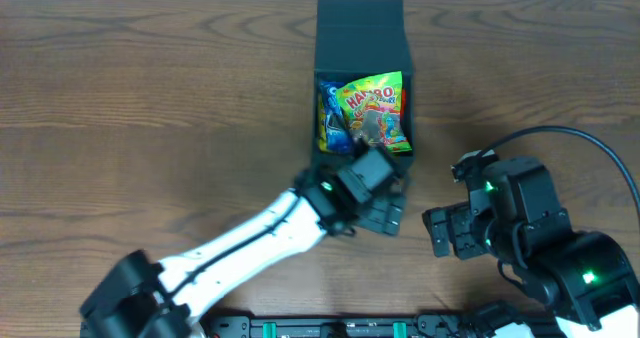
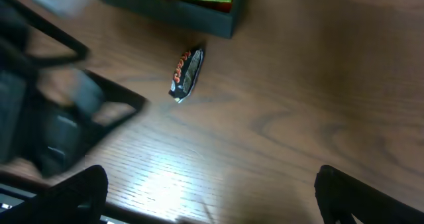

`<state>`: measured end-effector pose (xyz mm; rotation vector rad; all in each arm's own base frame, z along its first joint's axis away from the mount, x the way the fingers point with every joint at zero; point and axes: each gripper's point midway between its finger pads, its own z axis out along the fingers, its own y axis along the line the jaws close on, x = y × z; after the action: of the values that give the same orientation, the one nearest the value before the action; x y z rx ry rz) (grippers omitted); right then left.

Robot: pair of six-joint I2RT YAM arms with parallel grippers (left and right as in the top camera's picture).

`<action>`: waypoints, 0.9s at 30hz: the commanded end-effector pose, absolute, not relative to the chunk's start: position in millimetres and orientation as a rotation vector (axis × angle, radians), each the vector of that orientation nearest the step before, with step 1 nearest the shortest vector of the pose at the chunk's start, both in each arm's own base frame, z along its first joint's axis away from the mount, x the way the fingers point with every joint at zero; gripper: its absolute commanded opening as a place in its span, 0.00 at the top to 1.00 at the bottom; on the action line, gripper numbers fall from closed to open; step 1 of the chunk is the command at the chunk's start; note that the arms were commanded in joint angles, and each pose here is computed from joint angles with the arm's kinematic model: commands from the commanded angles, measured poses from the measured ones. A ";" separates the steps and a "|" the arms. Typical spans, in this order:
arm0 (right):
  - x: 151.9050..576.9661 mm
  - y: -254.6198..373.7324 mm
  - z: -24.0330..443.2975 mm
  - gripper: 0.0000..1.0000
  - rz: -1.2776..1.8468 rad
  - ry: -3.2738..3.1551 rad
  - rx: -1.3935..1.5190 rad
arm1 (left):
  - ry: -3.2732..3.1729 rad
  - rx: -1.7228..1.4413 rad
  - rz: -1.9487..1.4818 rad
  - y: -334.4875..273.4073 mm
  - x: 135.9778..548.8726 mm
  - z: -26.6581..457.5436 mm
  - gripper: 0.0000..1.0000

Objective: Pack container
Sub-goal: 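Reach the left gripper down to the Mars bar on the table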

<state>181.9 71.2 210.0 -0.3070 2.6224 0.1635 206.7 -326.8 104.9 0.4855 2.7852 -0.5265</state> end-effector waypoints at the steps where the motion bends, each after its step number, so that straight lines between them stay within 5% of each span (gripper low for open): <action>1: 180.5 74.2 211.8 0.01 0.177 2.613 -0.322 | 2.864 0.306 -0.482 -333.0 204.6 79.3 0.05; 9: 180.7 74.3 211.9 0.01 0.177 2.612 -0.322 | 2.918 0.122 -0.450 -342.5 212.8 40.7 0.04; 27: 181.3 74.5 212.3 0.01 0.178 2.609 -0.322 | 2.820 -0.076 -0.341 -346.7 245.5 44.9 0.04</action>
<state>182.5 71.4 210.7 -0.3064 2.6176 0.1650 232.5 -342.1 39.7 -0.0513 2.8561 -0.3761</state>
